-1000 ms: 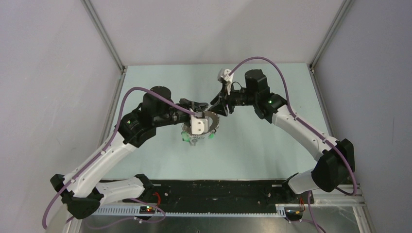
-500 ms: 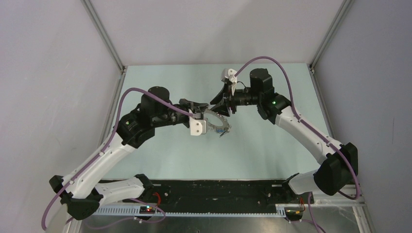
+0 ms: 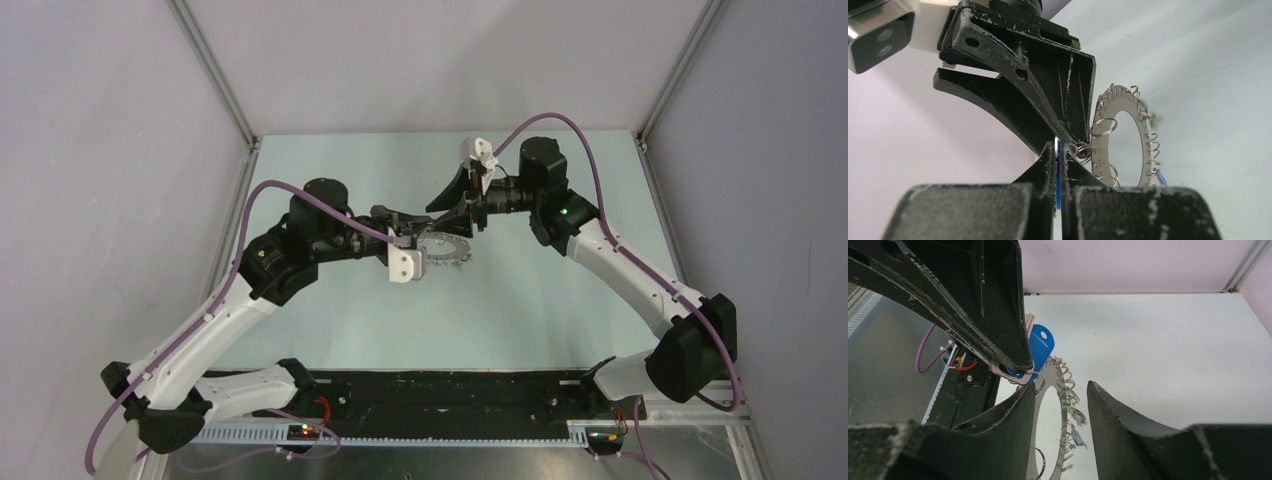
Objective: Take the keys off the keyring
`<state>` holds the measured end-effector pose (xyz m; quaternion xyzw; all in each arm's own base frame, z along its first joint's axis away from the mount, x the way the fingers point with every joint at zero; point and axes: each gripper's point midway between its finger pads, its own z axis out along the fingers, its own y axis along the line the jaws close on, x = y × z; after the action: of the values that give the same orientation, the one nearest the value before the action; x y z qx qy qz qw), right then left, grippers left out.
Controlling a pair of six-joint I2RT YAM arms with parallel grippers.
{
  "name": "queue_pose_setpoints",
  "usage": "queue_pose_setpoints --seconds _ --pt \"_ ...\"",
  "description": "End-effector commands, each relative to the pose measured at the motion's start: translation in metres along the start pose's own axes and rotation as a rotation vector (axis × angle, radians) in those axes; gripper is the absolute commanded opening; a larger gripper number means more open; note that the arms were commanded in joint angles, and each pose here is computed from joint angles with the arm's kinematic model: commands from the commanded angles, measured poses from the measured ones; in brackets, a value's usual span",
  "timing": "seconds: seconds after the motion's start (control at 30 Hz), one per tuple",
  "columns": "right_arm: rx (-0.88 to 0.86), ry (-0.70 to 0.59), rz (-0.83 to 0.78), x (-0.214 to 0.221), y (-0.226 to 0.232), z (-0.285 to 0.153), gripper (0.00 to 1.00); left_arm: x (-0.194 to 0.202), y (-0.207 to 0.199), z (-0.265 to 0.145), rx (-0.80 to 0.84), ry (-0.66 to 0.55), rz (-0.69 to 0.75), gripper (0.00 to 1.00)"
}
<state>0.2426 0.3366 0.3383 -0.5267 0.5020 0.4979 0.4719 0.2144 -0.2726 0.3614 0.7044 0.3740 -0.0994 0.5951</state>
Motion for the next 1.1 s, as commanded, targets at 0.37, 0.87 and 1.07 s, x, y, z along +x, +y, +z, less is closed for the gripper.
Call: queue_pose_setpoints --seconds 0.37,0.87,1.07 --pt "-0.113 -0.032 -0.002 -0.003 0.012 -0.008 0.53 -0.041 0.039 -0.004 -0.023 -0.235 0.199 0.00" --pt "-0.133 -0.070 0.016 -0.010 0.003 -0.032 0.52 -0.048 0.060 0.020 0.044 -0.386 0.249 0.00" --pt "-0.148 -0.082 0.038 -0.011 0.003 -0.034 0.37 -0.052 0.066 0.026 0.051 -0.413 0.263 0.00"
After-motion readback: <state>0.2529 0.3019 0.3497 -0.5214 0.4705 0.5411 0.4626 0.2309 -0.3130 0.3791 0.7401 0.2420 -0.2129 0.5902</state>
